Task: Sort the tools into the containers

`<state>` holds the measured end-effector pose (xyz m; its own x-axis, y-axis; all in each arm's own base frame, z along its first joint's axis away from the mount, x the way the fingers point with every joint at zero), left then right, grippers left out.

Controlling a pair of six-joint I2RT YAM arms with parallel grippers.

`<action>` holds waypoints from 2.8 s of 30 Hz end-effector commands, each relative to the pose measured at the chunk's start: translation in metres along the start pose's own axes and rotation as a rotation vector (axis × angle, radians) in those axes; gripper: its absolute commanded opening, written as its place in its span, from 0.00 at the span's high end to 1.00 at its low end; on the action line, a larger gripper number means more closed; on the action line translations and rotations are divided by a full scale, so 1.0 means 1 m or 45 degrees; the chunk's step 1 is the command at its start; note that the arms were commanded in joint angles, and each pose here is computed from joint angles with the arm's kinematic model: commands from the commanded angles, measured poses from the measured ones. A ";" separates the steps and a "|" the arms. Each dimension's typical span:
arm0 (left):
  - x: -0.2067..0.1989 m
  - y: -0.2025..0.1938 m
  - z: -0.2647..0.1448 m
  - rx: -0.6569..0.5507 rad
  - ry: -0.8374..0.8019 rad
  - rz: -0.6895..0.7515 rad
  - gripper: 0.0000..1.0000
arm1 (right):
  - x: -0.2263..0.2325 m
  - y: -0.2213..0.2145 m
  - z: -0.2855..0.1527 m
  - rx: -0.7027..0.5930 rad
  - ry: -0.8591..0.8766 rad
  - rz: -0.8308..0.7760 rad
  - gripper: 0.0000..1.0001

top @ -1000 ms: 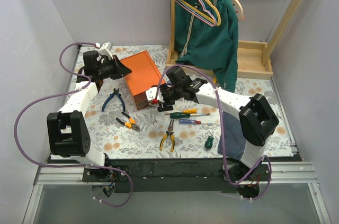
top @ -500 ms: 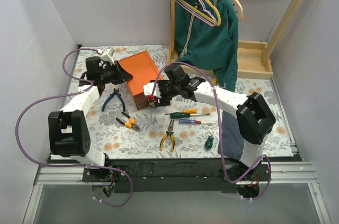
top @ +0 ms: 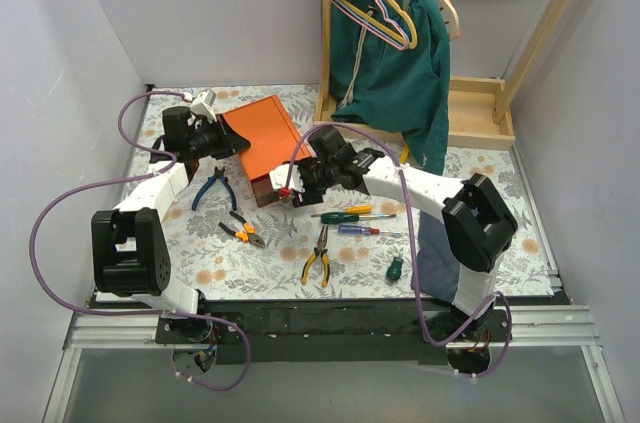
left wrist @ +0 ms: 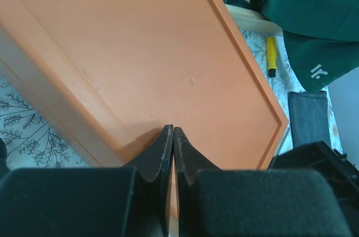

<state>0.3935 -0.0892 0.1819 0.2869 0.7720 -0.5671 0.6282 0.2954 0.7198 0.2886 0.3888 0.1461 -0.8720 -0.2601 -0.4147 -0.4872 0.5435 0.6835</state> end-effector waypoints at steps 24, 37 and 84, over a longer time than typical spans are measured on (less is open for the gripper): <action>-0.004 0.091 -0.100 -0.337 0.466 0.400 0.02 | 0.055 0.045 -0.102 -0.050 0.036 0.045 0.30; 0.026 0.014 -0.119 -0.017 0.460 0.355 0.02 | 0.023 -0.059 -0.169 0.027 -0.220 0.562 0.32; 0.187 -0.092 -0.054 0.627 0.712 0.549 0.42 | 0.090 -0.061 -0.122 0.026 -0.007 0.442 0.41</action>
<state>0.3378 0.0490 0.0462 0.2271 0.9727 0.0479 0.8257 -0.2184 0.5202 0.2355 0.2407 0.1309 -0.9838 -0.0850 -0.1576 -0.1765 0.6093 0.7730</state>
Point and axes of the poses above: each gripper's point midway between its finger pads, its own z axis out along the fingers, its own x axis along the line the jaws close on, y = z × x, the point moved 3 cm from there along -z, back along the fingers, and after that the axes turned 1 degree about z, right-handed, at the moved point
